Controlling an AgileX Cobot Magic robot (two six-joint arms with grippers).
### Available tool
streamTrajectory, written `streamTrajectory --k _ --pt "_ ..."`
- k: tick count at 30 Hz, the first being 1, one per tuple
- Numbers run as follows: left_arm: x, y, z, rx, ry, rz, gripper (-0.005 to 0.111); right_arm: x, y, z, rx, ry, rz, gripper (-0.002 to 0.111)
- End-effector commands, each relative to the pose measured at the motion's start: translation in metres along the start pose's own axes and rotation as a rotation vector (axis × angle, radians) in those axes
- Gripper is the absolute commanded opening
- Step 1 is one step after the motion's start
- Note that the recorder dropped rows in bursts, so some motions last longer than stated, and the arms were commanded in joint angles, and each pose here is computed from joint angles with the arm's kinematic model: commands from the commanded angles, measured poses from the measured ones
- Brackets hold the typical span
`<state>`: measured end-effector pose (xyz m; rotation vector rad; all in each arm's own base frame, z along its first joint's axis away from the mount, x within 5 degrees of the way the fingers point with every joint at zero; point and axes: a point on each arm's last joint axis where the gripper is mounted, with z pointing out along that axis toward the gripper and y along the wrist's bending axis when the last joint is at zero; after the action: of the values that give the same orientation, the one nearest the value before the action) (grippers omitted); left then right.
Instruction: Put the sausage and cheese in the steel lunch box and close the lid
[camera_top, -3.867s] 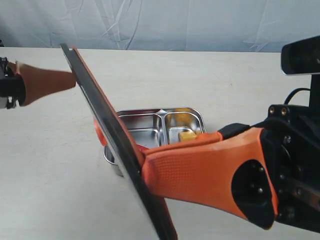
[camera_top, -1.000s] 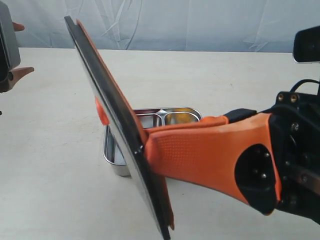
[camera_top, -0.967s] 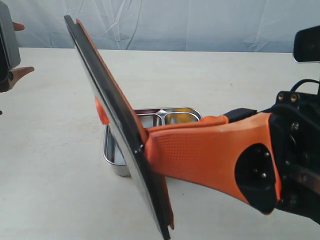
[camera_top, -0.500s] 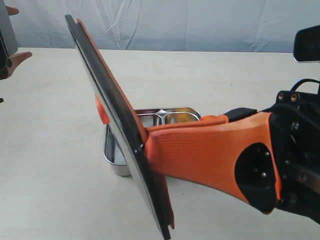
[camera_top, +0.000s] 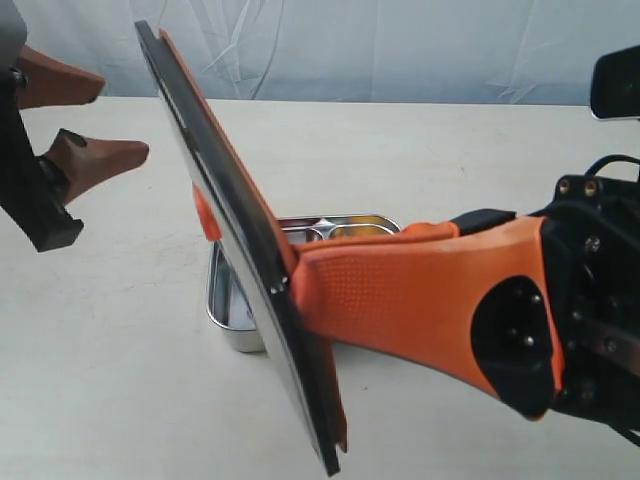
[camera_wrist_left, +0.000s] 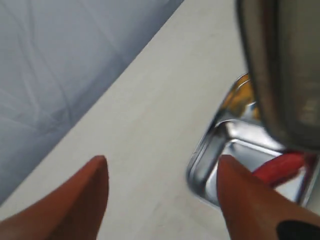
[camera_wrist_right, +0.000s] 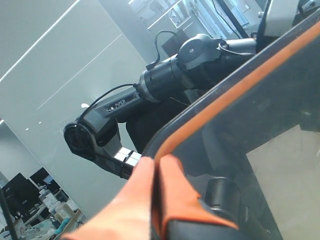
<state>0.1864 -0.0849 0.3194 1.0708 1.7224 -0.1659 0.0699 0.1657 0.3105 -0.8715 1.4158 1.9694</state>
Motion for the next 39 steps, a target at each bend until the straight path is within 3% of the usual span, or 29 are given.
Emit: streamTrajectory --k 1,5,12,18,20,26,30,32,39 --pt "-0.010 -0.013 0.000 0.142 -0.098 -0.182 0.060 -0.005 0.003 0.000 -0.010 -0.028 -0.022 -0.001" --pt "-0.010 -0.019 0.006 0.218 -0.141 -0.321 0.060 -0.004 0.003 -0.001 -0.010 -0.025 -0.024 -0.001" --pt "0.010 -0.017 0.006 0.242 -0.166 -0.460 0.060 0.000 0.003 0.000 -0.009 0.019 -0.041 -0.001" --pt "0.008 -0.020 -0.014 0.448 -0.357 -0.450 0.060 -0.003 -0.004 -0.007 0.048 0.025 -0.031 -0.001" --pt "0.011 -0.021 -0.017 0.472 -0.376 -0.452 0.060 -0.004 -0.007 -0.011 0.075 0.035 -0.024 -0.001" --pt "0.038 -0.014 -0.015 0.369 -0.386 -0.608 0.060 -0.004 -0.011 -0.018 0.124 0.068 -0.022 -0.001" --pt "0.065 -0.007 -0.011 0.284 -0.394 -0.857 0.060 -0.010 -0.008 -0.015 0.125 0.128 -0.061 -0.001" --pt "0.074 -0.008 -0.012 0.267 -0.369 -0.913 0.060 -0.020 -0.003 -0.011 0.114 0.129 -0.086 -0.001" --pt "0.077 -0.008 -0.012 0.263 -0.352 -0.910 0.060 -0.024 0.000 -0.009 0.112 0.153 -0.109 -0.001"
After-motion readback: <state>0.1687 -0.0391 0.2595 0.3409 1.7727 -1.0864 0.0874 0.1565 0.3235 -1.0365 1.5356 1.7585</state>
